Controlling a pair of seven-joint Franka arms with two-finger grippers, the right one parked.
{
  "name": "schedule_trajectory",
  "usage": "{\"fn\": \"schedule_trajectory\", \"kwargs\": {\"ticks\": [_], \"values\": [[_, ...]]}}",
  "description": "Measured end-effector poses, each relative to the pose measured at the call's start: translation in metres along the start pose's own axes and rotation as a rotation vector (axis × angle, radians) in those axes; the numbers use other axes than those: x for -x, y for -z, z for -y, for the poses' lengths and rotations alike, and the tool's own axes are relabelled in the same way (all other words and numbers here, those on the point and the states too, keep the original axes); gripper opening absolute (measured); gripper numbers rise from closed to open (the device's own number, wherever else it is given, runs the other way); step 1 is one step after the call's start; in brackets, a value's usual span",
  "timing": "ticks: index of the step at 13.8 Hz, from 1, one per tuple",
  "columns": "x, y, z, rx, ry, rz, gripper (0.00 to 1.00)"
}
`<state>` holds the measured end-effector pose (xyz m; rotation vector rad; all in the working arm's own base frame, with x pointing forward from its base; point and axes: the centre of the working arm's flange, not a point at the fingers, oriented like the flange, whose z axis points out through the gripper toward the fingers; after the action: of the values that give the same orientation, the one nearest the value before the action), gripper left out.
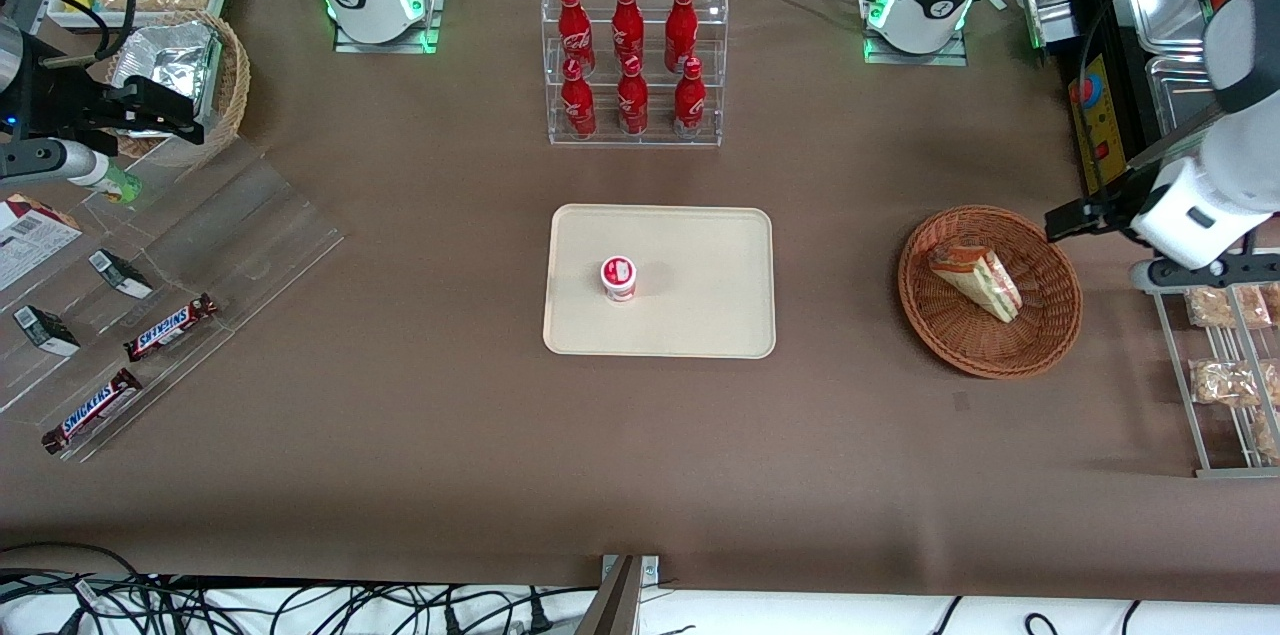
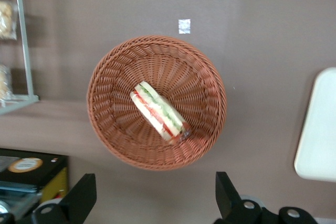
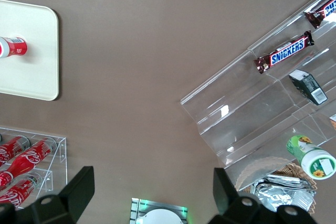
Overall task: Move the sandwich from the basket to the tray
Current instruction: 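Move the open left gripper over the wrapped sandwich in the wicker basket, then lower the left gripper around the sandwich and close on it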
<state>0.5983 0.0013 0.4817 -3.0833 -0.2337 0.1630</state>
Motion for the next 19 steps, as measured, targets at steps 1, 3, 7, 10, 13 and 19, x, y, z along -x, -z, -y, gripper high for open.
{"fn": "schedule_trajectory", "kwargs": {"ticks": [1,3,7,10,13,19], "values": [[0.002,-0.015,-0.002,0.001,0.061,-0.014,1.0],[0.009,-0.042,-0.005,0.006,0.172,-0.039,1.0],[0.029,-0.095,-0.008,0.029,0.354,-0.098,1.0],[0.046,-0.137,-0.008,0.008,0.463,-0.143,1.0],[0.055,-0.163,-0.01,-0.013,0.57,-0.166,1.0],[0.049,-0.2,-0.018,-0.03,0.668,-0.179,1.0]]}}
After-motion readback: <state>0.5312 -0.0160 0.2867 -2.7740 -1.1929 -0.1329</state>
